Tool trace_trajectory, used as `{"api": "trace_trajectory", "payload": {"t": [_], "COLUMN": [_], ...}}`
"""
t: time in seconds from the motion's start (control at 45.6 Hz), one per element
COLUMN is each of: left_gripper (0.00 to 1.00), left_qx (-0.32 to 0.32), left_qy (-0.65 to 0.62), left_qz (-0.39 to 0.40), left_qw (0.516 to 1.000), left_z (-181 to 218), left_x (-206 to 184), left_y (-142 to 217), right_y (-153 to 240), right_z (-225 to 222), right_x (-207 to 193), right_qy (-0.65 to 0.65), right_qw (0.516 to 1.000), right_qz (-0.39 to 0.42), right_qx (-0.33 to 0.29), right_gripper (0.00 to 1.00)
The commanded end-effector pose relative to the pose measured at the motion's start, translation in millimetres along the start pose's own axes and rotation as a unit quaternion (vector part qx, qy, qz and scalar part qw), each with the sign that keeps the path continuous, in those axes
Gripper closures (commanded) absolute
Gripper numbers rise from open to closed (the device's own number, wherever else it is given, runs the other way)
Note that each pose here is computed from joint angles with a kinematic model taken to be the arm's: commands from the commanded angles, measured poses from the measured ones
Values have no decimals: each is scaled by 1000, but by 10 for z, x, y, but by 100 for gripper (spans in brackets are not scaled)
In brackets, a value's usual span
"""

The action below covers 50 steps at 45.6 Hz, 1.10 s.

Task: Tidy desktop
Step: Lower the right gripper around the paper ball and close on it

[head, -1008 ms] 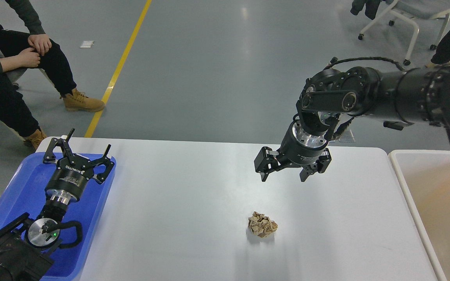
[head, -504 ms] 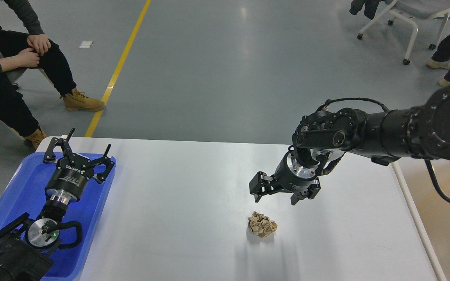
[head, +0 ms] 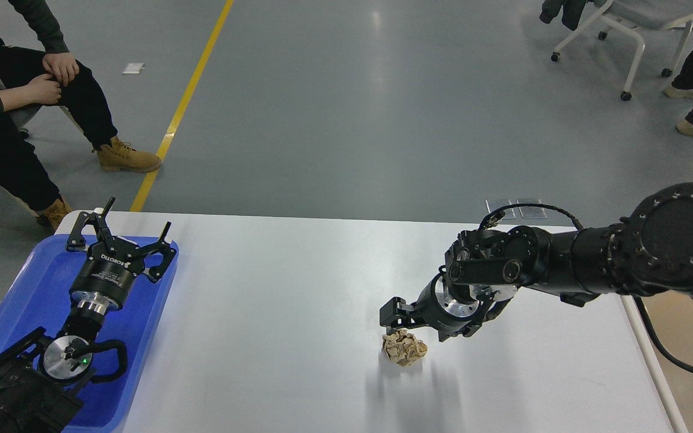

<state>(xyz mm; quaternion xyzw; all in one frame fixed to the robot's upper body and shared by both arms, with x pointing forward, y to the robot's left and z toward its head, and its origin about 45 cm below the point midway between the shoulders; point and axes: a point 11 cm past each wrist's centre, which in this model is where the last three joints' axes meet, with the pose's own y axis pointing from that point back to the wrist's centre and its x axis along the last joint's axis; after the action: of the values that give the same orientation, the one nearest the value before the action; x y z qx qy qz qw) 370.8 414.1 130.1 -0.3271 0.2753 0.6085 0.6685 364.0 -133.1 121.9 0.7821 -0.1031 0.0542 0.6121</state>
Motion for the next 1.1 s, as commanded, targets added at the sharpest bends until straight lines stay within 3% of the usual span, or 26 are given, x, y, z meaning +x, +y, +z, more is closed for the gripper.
{"api": "trace_trajectory", "payload": {"t": [0.0, 1.074], "left_gripper": [1, 1], "left_qx": [1, 0], "left_qy": [0, 0], "left_qz": [0, 0], "left_qw": [1000, 1000], "left_z": [-2, 0], "left_x": [3, 3], "left_y": [4, 4], "right_y": [-193, -287], "right_z": [110, 138], "right_x": [-148, -173], "right_qy": [-9, -27], "right_qw": [1000, 998], "right_qz": [17, 49], "right_qx": [-1, 5], "right_gripper": [0, 3]}}
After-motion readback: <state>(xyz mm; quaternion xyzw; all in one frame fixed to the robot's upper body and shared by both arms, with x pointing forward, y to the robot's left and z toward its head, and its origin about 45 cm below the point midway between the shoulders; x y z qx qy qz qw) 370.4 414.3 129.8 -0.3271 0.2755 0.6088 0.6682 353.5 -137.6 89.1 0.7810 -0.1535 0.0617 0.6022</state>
